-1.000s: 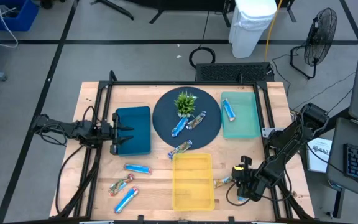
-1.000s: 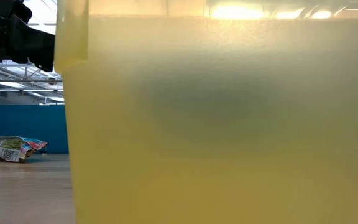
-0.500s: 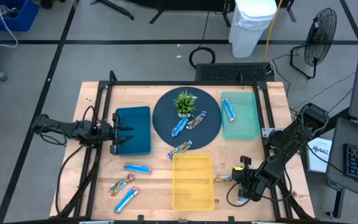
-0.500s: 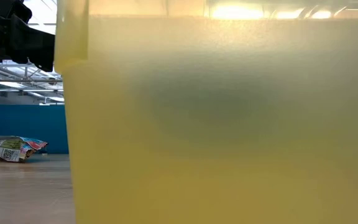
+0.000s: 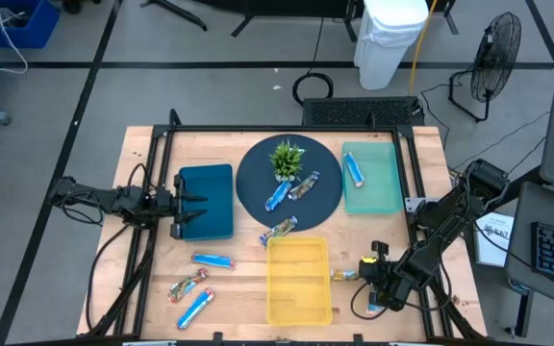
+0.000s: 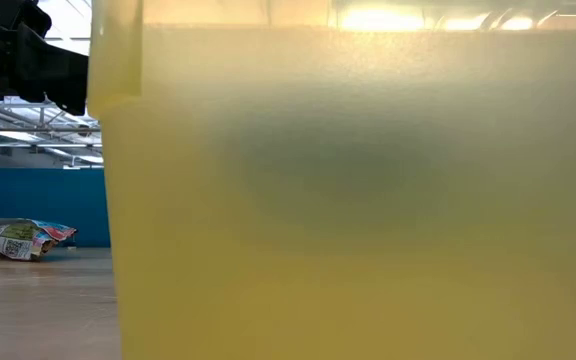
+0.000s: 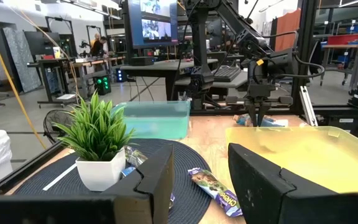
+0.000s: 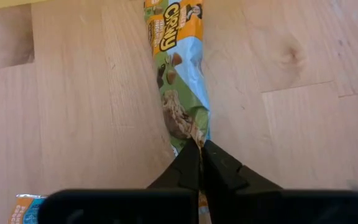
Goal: Pick and place Granola Bars by type
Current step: Put the yellow granola bar into the green bin
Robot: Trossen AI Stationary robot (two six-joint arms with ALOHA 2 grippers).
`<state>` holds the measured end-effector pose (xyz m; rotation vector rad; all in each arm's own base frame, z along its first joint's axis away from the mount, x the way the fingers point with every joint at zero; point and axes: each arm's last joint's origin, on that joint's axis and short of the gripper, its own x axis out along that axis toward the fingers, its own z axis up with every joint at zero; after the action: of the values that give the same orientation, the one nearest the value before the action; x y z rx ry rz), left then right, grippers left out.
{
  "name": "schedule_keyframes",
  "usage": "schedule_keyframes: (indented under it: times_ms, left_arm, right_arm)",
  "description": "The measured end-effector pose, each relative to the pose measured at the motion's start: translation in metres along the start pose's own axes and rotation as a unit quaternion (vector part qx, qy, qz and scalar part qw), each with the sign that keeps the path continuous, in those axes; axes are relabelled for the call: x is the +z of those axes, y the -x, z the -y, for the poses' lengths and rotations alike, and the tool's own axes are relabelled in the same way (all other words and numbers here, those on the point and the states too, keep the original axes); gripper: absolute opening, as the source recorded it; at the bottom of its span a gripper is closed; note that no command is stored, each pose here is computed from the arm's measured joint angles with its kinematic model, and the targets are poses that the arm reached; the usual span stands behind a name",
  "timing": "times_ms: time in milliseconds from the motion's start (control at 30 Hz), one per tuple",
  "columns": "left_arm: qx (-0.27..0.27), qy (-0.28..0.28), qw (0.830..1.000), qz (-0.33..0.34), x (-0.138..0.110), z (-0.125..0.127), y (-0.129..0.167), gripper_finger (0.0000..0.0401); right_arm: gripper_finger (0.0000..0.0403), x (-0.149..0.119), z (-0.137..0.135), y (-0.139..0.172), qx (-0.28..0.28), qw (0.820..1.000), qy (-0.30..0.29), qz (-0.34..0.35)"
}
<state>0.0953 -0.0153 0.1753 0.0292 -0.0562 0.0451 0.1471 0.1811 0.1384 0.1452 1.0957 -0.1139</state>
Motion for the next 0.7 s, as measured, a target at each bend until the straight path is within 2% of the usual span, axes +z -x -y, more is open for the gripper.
schedule_keyframes:
  times_ms: [433,567,700]
  left_arm:
    - [0.000,0.000,1.000,0.000,0.000,0.000,0.000,0.0159]
    - [0.000,0.000,1.000,0.000,0.000,0.000,0.000,0.0159]
    - [0.000,0.000,1.000,0.000,0.000,0.000,0.000,0.0159]
  right_arm:
    - [0.0001,0.000,0.000,0.000,-0.002,1.000,0.001,0.004]
    - [0.0000,0.002,0.001,0.001,-0.017,0.999,0.013,0.035]
    - [0.0000,0.008,0.005,0.014,-0.001,0.998,0.025,0.051]
